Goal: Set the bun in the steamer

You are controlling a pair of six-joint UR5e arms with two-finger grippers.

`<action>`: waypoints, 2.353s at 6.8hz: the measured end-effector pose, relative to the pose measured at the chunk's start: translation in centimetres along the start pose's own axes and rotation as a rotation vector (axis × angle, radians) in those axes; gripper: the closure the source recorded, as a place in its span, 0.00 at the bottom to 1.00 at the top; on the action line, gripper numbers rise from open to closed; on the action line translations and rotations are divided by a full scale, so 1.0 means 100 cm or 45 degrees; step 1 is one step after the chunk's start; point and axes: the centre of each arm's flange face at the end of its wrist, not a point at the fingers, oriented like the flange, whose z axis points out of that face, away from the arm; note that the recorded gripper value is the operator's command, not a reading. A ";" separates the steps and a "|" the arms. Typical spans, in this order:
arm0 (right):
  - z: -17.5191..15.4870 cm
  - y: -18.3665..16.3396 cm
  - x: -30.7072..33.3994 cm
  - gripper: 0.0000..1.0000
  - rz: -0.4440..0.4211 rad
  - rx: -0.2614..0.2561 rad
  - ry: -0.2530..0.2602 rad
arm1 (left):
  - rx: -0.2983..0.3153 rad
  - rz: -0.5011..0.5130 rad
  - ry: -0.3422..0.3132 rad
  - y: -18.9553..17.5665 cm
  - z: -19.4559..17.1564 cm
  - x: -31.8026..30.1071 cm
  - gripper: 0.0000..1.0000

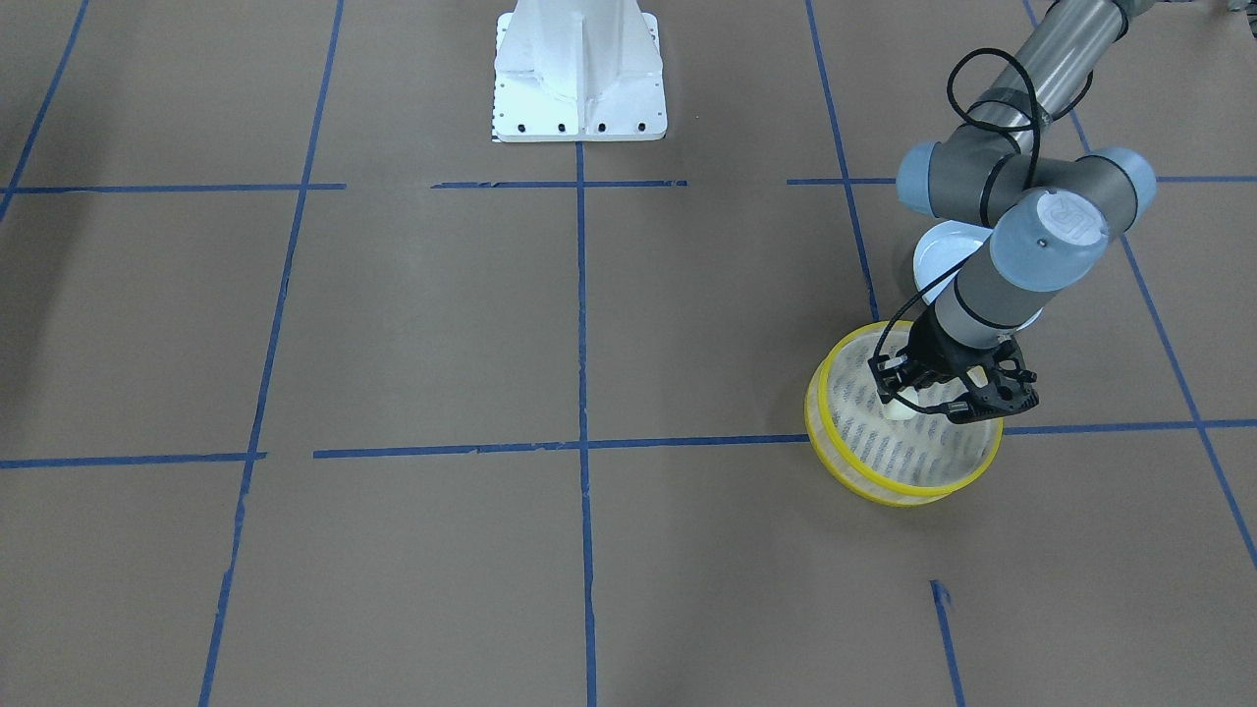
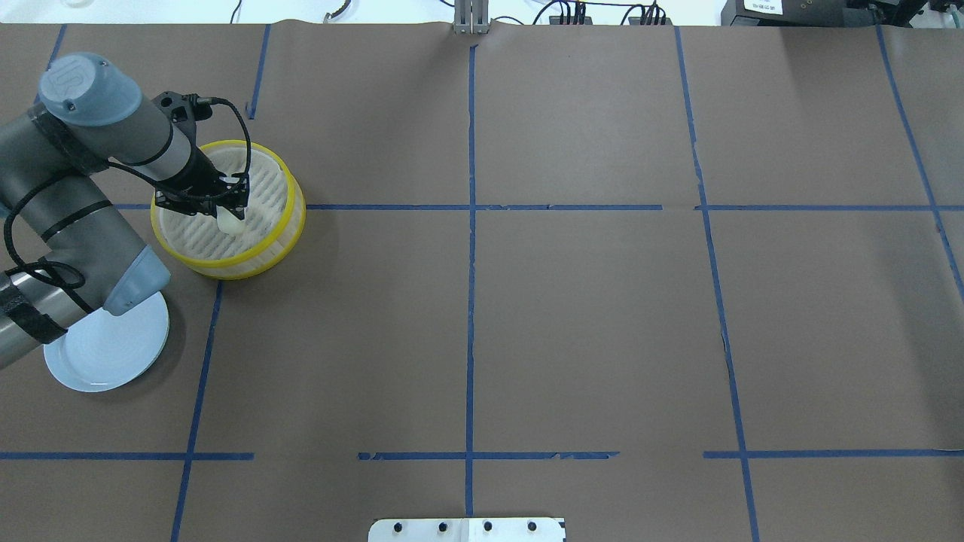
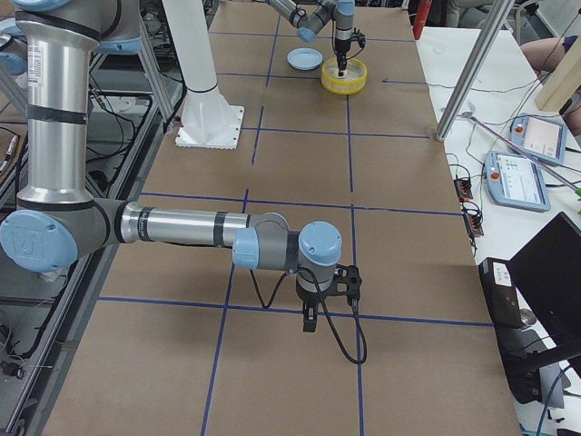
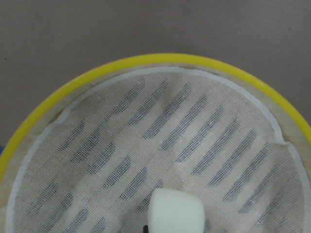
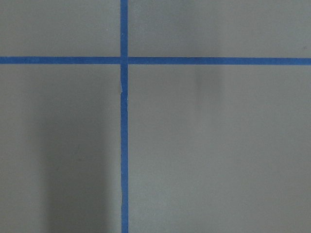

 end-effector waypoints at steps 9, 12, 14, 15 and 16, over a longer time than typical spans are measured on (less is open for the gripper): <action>0.000 0.000 0.000 0.00 0.000 0.000 0.000 | 0.141 0.220 0.017 -0.066 -0.162 -0.180 0.00; 0.000 0.000 0.000 0.00 0.000 0.000 0.000 | 0.144 0.381 -0.043 -0.047 -0.209 -0.403 0.00; 0.000 0.000 0.000 0.00 0.000 0.000 0.000 | 0.038 0.357 -0.059 -0.018 -0.203 -0.468 0.00; 0.000 0.000 0.000 0.00 0.000 0.000 0.000 | 0.010 0.337 -0.056 -0.001 -0.205 -0.473 0.00; 0.000 0.000 0.000 0.00 0.000 0.000 0.000 | -0.010 0.318 -0.055 0.007 -0.206 -0.474 0.00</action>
